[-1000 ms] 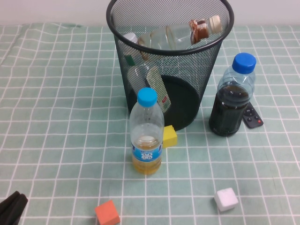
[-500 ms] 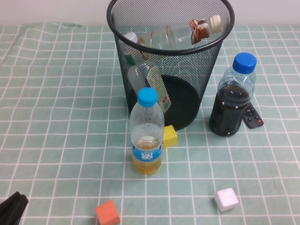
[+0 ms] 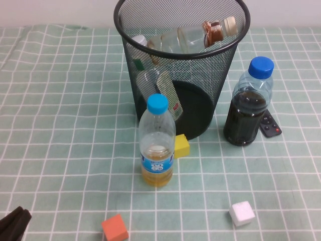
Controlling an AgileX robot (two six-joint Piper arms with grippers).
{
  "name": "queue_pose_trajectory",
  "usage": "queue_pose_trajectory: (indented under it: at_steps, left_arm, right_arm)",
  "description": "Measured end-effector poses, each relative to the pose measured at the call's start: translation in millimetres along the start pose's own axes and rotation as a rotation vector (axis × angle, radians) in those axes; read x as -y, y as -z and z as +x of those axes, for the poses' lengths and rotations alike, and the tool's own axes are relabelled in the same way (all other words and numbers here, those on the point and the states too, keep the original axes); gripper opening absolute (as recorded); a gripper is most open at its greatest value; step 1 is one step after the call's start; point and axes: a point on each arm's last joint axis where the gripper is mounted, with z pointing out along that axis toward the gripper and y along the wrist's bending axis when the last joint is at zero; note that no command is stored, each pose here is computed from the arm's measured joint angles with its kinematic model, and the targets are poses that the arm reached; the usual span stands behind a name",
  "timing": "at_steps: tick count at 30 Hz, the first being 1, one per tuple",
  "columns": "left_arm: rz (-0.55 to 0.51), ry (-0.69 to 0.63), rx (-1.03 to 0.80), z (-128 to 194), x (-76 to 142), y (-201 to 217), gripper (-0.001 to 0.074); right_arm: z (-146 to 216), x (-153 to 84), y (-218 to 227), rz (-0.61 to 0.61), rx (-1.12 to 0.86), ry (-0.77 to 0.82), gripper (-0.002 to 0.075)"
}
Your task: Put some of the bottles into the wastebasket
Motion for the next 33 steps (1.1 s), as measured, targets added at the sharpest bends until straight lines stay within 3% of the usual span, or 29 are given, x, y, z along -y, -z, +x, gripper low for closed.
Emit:
queue_pose_trajectory:
  at_steps: [2, 5, 9, 18, 33]
  left_arm:
    - [0.001, 0.0, -0.002, 0, 0, 0, -0.0005]
    - [0.003, 0.0, -0.009, 1, 0, 0, -0.0005]
    - [0.003, 0.0, -0.011, 1, 0, 0, -0.0005]
    - [0.003, 0.0, -0.011, 1, 0, 0, -0.0005]
    - [0.003, 0.0, -0.011, 1, 0, 0, -0.0005]
  right_arm:
    - [8, 1, 0, 0.012, -0.043, -0.05, 0.0]
    - [22, 0, 0, -0.009, -0.108, 0.075, 0.0]
    - [40, 0, 1, -0.025, -0.217, 0.122, 0.0]
    - [56, 1, 6, -0.02, -0.398, 0.086, 0.0]
    - [56, 1, 6, -0.004, -0.398, 0.018, 0.0]
